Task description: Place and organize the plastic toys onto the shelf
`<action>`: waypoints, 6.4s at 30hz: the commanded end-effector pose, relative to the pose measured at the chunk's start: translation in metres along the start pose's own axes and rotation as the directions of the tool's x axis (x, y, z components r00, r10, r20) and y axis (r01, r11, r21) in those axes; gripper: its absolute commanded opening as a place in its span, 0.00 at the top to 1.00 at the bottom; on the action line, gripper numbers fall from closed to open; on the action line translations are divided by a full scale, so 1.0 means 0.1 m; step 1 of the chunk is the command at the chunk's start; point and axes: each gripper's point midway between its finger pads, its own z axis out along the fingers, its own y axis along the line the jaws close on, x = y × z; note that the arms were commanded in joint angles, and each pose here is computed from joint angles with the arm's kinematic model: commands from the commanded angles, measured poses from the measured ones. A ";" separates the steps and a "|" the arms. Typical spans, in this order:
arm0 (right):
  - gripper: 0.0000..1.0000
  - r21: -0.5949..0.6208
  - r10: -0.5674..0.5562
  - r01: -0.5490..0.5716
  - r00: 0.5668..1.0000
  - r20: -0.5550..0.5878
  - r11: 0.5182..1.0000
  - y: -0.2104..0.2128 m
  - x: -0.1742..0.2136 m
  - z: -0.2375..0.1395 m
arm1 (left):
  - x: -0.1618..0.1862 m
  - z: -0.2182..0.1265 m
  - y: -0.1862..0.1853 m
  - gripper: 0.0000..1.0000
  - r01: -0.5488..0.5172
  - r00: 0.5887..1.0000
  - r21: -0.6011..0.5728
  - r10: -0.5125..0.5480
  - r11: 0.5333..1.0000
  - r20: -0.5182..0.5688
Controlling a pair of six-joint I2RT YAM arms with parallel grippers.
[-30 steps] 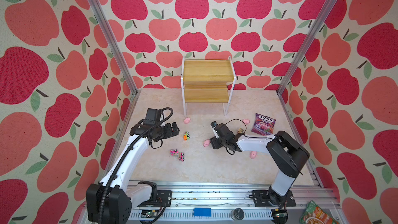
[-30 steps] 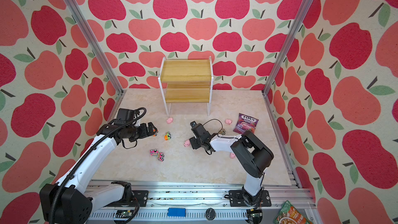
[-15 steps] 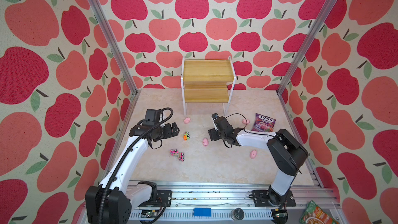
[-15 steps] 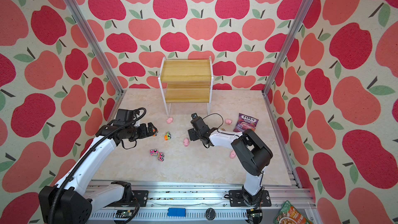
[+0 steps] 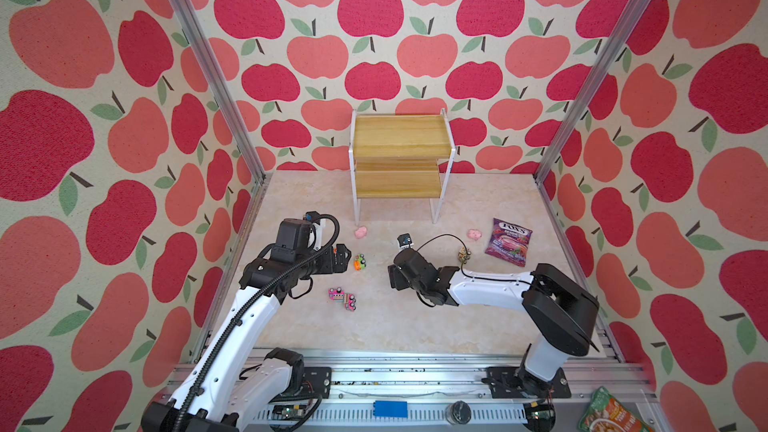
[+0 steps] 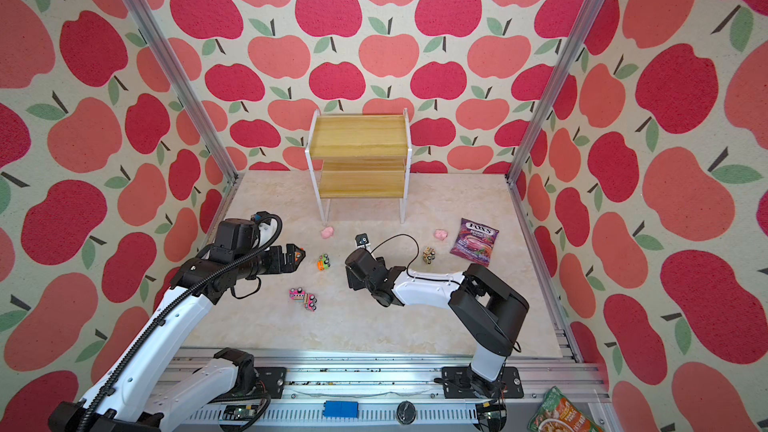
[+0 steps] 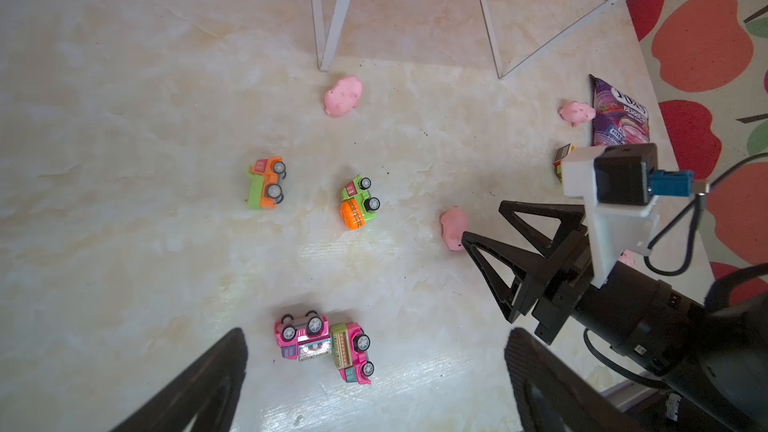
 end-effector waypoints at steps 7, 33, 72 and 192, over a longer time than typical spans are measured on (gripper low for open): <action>0.39 0.087 0.090 -0.091 0.996 0.013 0.992 -0.01 0.19 0.25 | 0.09 0.08 -0.01 0.01 -0.048 0.998 -0.019 0.048 0.999 -0.027; 0.78 -0.020 -0.119 0.127 0.963 0.241 0.992 0.39 -0.83 -0.07 | -0.07 -0.10 0.20 0.00 0.068 0.996 -0.070 -0.063 0.995 0.061; 0.76 0.002 -0.093 0.117 0.776 0.624 0.993 0.47 -3.02 0.73 | -0.16 -0.17 0.48 0.00 0.153 0.984 -0.126 -0.140 0.980 0.106; 0.30 -0.402 -0.144 0.297 0.918 0.370 0.866 -0.13 -0.69 -0.57 | -2.44 1.83 0.41 1.00 0.471 0.876 0.497 -0.452 0.728 -0.169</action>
